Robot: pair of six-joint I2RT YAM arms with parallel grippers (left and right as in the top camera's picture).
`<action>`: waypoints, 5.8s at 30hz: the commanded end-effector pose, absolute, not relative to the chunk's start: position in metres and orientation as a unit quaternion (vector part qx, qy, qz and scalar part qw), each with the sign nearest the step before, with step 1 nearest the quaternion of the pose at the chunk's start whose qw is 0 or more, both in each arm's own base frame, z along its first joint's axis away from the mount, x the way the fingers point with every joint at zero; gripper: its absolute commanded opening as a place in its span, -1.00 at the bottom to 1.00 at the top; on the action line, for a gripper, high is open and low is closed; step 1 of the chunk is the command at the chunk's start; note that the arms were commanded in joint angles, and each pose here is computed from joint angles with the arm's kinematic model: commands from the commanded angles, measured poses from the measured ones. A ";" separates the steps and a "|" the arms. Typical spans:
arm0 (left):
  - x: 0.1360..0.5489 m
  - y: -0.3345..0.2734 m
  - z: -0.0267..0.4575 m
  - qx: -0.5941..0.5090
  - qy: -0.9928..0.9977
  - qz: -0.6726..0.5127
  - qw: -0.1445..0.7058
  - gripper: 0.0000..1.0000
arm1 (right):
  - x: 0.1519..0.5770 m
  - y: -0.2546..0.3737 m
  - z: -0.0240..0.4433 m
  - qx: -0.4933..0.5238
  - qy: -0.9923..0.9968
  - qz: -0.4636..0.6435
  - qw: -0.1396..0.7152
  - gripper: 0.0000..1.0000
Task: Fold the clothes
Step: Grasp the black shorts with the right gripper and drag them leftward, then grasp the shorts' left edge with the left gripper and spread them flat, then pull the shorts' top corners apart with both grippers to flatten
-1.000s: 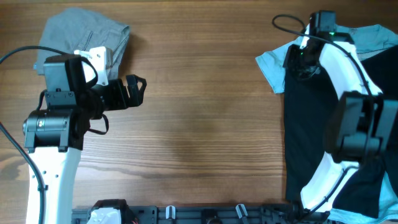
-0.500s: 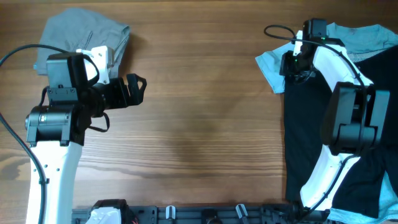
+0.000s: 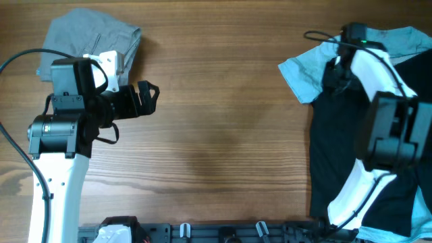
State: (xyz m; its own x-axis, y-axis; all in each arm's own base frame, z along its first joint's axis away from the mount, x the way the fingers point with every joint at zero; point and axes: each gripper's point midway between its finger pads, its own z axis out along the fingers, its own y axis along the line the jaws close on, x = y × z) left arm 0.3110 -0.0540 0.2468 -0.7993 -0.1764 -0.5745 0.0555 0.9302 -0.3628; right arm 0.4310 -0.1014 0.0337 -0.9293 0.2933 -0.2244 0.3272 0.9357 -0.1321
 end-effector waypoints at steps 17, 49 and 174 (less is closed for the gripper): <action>0.275 0.015 0.391 -0.090 0.824 -0.121 0.546 0.99 | 0.258 0.352 0.248 -0.409 0.847 0.192 0.280 0.57; 0.354 -0.223 0.000 0.289 0.926 -0.234 0.067 -0.25 | 0.355 0.121 0.332 0.007 0.915 0.141 0.379 0.60; 0.341 -0.013 0.114 -0.062 0.988 -0.088 0.114 -0.35 | 0.315 0.062 0.127 0.066 0.987 0.136 0.055 0.87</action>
State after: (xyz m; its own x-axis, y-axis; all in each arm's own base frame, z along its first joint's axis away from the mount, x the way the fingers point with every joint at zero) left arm 0.3522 -0.0111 0.1386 -0.9518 -0.1478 -0.2687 -0.0994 0.9776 -0.1856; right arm 0.3408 0.0442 0.1304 -0.9752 0.0789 -0.2066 0.0420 0.9833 0.1772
